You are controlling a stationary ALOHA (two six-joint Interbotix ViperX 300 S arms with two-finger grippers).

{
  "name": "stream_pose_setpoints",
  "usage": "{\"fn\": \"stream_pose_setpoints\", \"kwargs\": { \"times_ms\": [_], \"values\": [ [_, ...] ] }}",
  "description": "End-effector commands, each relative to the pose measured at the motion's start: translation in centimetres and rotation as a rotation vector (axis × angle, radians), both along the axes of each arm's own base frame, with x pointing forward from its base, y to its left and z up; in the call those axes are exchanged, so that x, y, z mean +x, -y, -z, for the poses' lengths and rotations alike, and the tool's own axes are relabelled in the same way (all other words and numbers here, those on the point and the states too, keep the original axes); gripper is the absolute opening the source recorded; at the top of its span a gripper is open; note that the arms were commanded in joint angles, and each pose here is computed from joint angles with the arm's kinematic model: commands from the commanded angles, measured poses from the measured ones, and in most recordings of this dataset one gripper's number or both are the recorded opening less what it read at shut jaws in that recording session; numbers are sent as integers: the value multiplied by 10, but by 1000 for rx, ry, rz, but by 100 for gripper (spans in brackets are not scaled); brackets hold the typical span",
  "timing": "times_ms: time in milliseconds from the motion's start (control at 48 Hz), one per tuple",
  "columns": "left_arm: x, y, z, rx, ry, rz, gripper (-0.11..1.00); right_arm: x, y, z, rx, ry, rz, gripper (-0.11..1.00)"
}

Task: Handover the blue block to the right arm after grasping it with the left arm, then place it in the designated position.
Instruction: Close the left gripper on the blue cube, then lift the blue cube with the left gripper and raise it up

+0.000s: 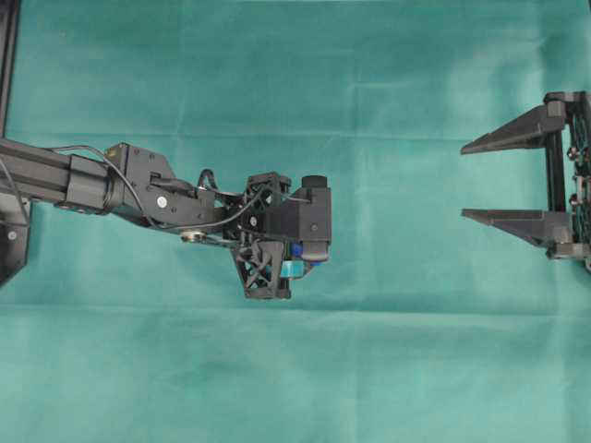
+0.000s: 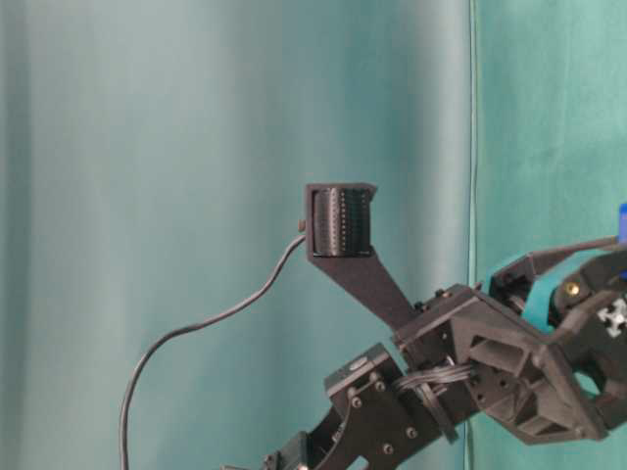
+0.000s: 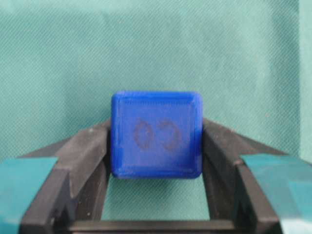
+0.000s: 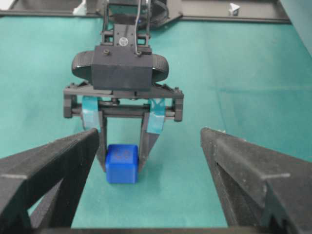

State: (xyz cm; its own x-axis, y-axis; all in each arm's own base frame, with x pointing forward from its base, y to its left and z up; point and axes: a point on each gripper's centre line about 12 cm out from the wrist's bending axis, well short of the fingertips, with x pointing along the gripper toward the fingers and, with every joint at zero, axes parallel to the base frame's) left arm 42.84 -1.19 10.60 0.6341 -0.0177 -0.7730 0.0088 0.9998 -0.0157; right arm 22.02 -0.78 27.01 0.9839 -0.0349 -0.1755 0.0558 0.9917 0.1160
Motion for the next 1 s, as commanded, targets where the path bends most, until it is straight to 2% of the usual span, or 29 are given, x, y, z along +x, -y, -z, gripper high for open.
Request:
{"fn": "stream_pose_setpoints", "kwargs": {
  "times_ms": [0,438,709,980],
  "values": [
    [2,1,-11,1,32,4,47,3,0,-9,-1,23,0,94],
    [3,1,-20,-2,48,0,47,3,0,-9,-1,23,2,94],
    [-3,1,-56,-3,83,0,47,3,0,-9,1,23,0,94],
    [-16,0,-110,-5,147,0,47,3,0,-9,1,23,0,94]
  ]
}}
